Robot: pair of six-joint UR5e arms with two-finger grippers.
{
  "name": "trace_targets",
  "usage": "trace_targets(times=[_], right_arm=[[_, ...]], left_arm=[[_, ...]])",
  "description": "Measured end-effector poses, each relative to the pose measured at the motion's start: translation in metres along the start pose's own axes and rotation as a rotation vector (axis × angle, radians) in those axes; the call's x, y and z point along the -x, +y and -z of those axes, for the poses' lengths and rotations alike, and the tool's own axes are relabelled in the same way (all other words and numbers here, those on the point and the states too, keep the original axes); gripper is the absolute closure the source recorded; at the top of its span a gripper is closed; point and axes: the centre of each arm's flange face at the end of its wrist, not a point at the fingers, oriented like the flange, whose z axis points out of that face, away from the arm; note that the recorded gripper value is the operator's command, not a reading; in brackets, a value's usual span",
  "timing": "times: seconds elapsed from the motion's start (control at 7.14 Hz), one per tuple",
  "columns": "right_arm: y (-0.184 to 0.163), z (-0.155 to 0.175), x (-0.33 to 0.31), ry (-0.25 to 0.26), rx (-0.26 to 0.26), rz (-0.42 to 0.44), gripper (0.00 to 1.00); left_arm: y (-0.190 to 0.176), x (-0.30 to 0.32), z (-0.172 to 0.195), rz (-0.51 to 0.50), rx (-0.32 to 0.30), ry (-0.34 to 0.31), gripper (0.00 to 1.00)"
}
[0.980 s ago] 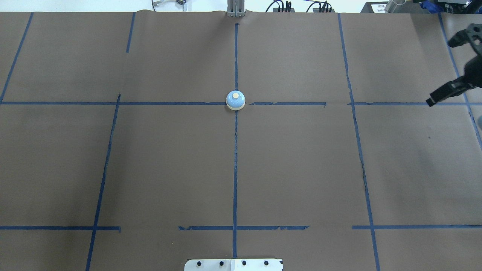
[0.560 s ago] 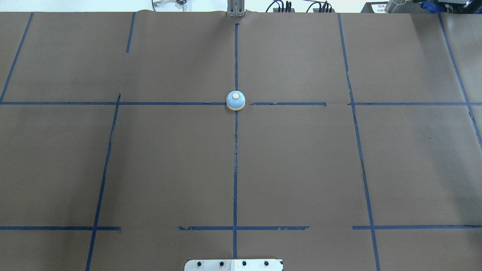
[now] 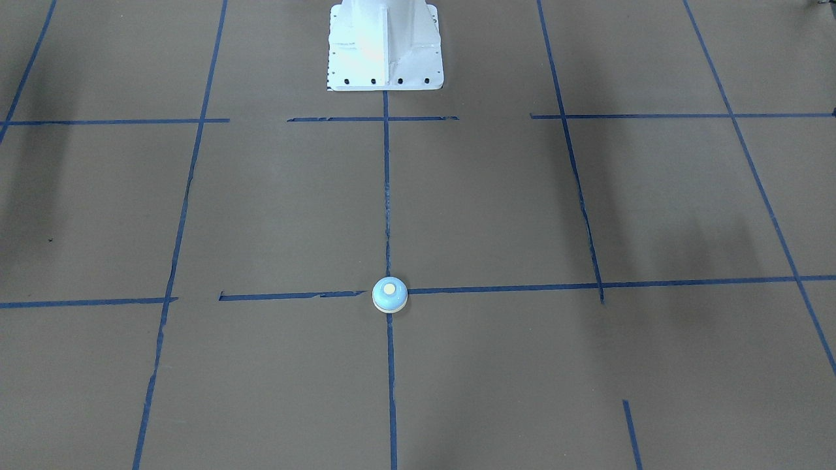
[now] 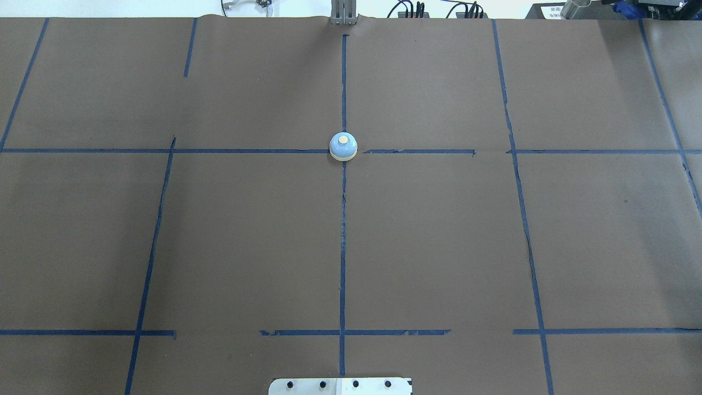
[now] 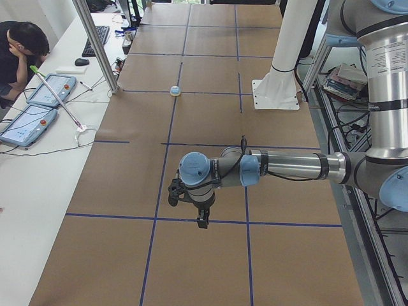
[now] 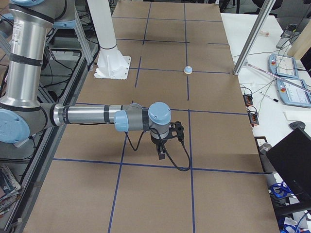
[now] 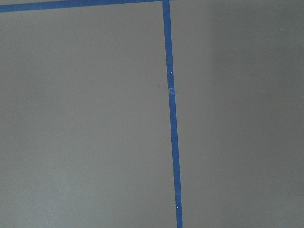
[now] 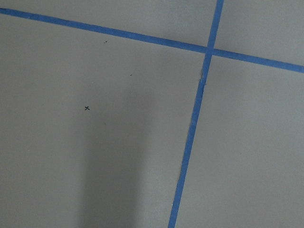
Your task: Place and press bell with both arms
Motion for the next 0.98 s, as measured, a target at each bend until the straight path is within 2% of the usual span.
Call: trace_targets(times=[0.98], right_arm=[[0.0046, -0.0096, -0.0071, -0.019, 0.015, -0.013, 0.0]], left_arm=[[0.0091, 0.0039, -0.0046, 0.011, 0.012, -0.002, 0.0]])
